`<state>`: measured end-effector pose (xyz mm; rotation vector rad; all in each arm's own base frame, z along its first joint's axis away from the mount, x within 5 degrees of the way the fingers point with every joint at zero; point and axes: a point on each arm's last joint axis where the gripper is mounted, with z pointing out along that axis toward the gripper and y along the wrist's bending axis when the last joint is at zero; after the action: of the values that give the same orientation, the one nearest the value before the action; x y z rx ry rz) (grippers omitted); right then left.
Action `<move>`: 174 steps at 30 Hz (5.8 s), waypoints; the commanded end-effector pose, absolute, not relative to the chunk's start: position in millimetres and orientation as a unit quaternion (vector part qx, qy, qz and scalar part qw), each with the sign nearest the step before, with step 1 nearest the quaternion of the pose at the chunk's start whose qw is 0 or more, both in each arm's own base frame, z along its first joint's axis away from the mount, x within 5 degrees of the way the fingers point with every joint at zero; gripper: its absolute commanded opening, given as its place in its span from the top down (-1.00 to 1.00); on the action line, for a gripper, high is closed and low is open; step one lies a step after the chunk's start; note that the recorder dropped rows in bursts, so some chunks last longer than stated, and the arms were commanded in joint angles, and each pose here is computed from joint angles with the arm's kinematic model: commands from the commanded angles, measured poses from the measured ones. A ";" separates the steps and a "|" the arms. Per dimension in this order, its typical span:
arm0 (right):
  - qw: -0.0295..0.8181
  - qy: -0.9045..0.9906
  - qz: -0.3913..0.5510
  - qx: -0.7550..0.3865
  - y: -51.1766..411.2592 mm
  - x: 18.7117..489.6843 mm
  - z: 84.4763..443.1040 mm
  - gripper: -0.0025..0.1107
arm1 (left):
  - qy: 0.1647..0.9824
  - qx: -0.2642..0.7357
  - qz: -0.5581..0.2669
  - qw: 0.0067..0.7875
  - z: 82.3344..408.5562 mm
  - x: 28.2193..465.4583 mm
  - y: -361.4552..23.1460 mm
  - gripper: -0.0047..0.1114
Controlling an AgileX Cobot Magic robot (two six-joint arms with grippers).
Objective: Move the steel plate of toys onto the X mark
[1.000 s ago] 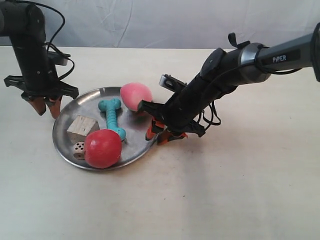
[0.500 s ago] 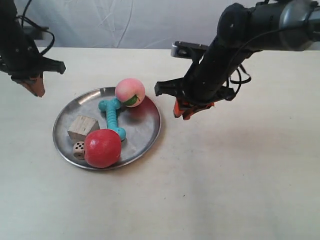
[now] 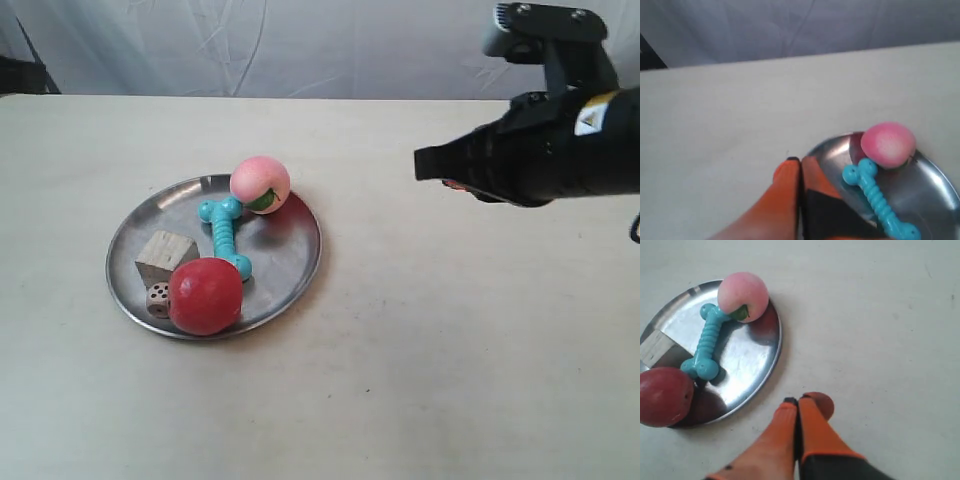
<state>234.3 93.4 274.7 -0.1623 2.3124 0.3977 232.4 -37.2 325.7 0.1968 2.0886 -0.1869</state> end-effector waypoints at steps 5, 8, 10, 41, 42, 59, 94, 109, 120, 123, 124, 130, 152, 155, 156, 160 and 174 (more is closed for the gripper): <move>0.443 0.879 0.162 -0.071 80.6 192.9 265.7 0.96 | 0.778 0.076 -0.065 0.620 325.9 168.5 -31.2 0.92; 0.448 0.874 0.169 -0.081 81.2 181.4 264.2 0.96 | 0.769 0.082 -0.059 0.632 320.2 148.8 -27.9 0.92; 0.451 0.872 0.172 -0.084 80.1 175.0 262.6 0.96 | 0.766 0.083 -0.059 0.635 315.2 139.6 -26.4 0.92; 0.547 0.832 0.085 -0.017 19.2 119.5 276.3 0.96 | 0.760 0.083 -0.059 0.642 307.0 124.2 -23.8 0.92; 0.568 0.819 0.077 -0.004 14.3 112.1 273.3 0.96 | 0.760 0.083 -0.059 0.642 307.0 124.2 -23.8 0.92; 0.570 0.817 0.064 0.058 3.4 78.2 184.5 0.96 | 0.760 0.083 -0.059 0.642 307.0 124.2 -23.8 0.92; 0.568 0.818 0.070 0.063 3.7 78.1 184.1 0.96 | 0.724 0.133 -0.004 0.677 292.3 83.4 -16.0 0.92; 0.568 0.818 0.070 0.063 3.7 78.1 184.1 0.96 | 0.730 0.125 -0.014 0.671 216.1 58.6 -12.2 0.92; 0.568 0.818 0.071 0.064 3.8 78.1 184.2 0.96 | 0.750 0.097 -0.044 0.653 192.3 54.3 -12.0 0.92; 0.568 0.818 0.071 0.064 3.8 78.1 184.2 0.96 | 0.750 0.097 -0.044 0.653 192.3 54.3 -12.0 0.92; 0.568 0.818 0.071 0.064 3.8 78.1 184.2 0.96 | 0.749 0.098 -0.042 0.654 192.5 54.3 -11.9 0.92; 0.568 0.818 0.071 0.064 3.8 78.1 184.2 0.96 | 0.747 0.100 -0.038 0.657 193.0 54.4 -11.7 0.92; 0.569 0.817 0.071 0.064 3.8 78.1 184.3 0.96 | 0.747 0.100 -0.038 0.657 193.0 54.4 -11.7 0.92; 0.568 0.818 0.071 0.064 3.8 78.1 184.1 0.96 | 0.747 0.100 -0.038 0.657 193.0 54.4 -11.7 0.92; 0.568 0.818 0.071 0.064 3.8 78.1 184.1 0.96 | 0.747 0.100 -0.038 0.657 193.0 54.4 -11.7 0.92; 0.568 0.818 0.071 0.064 3.8 78.1 184.1 0.96 | 0.747 0.100 -0.038 0.657 193.0 54.4 -11.7 0.92; 0.568 0.818 0.071 0.064 3.8 78.1 184.1 0.96 | 0.746 0.101 -0.037 0.657 193.0 54.4 -11.7 0.92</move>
<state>78.7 4.1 185.7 0.1492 1.9201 0.1695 54.7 -11.5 192.9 0.2329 1.7016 -0.0760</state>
